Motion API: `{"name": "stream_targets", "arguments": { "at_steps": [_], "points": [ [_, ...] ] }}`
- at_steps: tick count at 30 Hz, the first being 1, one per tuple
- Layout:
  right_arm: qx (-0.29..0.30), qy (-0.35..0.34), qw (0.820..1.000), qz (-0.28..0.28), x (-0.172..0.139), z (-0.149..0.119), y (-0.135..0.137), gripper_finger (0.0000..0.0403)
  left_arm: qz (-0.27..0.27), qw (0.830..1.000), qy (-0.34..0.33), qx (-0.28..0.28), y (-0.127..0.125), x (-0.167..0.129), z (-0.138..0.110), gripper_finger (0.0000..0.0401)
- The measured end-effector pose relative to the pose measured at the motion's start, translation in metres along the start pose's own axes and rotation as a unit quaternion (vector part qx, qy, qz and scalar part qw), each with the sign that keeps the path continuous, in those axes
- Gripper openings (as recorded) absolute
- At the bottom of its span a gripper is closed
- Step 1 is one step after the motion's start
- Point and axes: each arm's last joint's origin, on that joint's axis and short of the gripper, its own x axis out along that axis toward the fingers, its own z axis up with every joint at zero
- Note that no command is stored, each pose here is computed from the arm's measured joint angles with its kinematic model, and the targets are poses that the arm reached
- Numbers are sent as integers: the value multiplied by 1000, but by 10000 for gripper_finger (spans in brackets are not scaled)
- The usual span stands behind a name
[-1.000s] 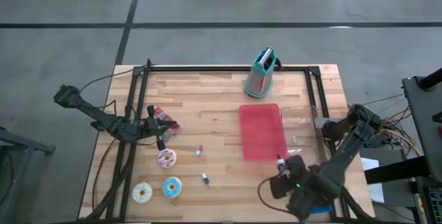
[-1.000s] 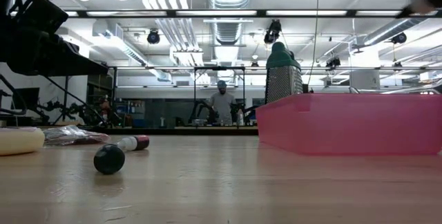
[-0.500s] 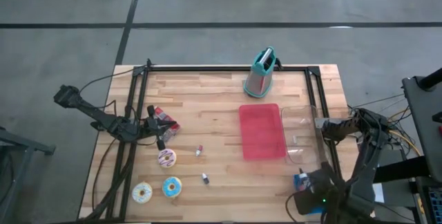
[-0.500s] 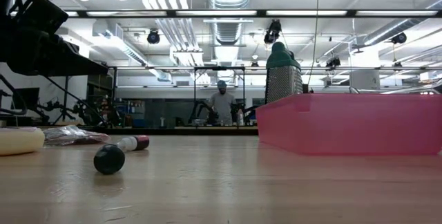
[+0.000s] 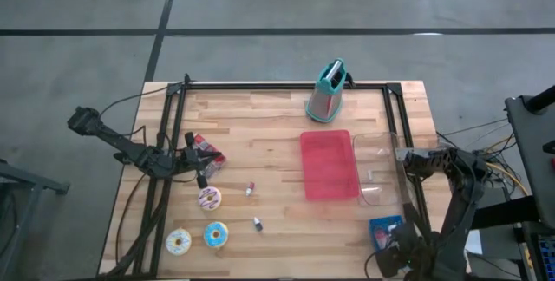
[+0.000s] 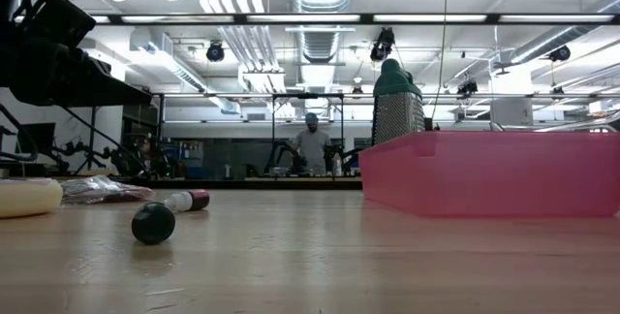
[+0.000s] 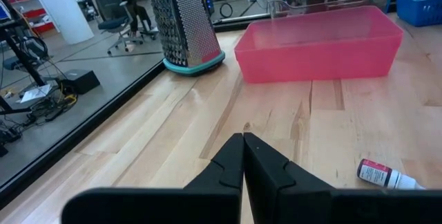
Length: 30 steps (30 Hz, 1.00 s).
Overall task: Pick & Place Food Item
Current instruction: Put the black food coloring bottle into the blue bin
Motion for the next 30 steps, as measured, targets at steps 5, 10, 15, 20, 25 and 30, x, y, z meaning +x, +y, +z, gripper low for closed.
{"name": "stream_targets", "arguments": {
  "at_steps": [5, 10, 15, 20, 25, 30],
  "points": [
    [-11, -11, 1000, -25, 11, -7, 2, 169, 0, 1000, 0, 0, 0, 0, 0, 12],
    [-12, -15, 999, -45, 18, -10, 5, 167, 0, 1000, 0, 0, 0, 0, 0, 12],
    [-14, -22, 998, -50, 22, -12, 7, 171, 0, 1000, 0, 0, 0, 0, 0, 12],
    [-20, -30, 998, -57, 27, -14, 8, 175, 0, 1000, 0, 0, 0, 0, 0, 12],
    [-41, -36, 996, -65, 32, -16, 10, 176, 0, 1000, 0, 0, 0, 0, 0, 12],
    [-42, -35, 996, -66, 33, -16, 10, 176, 0, 1000, 0, 0, 0, 0, 0, 12]
  ]
}}
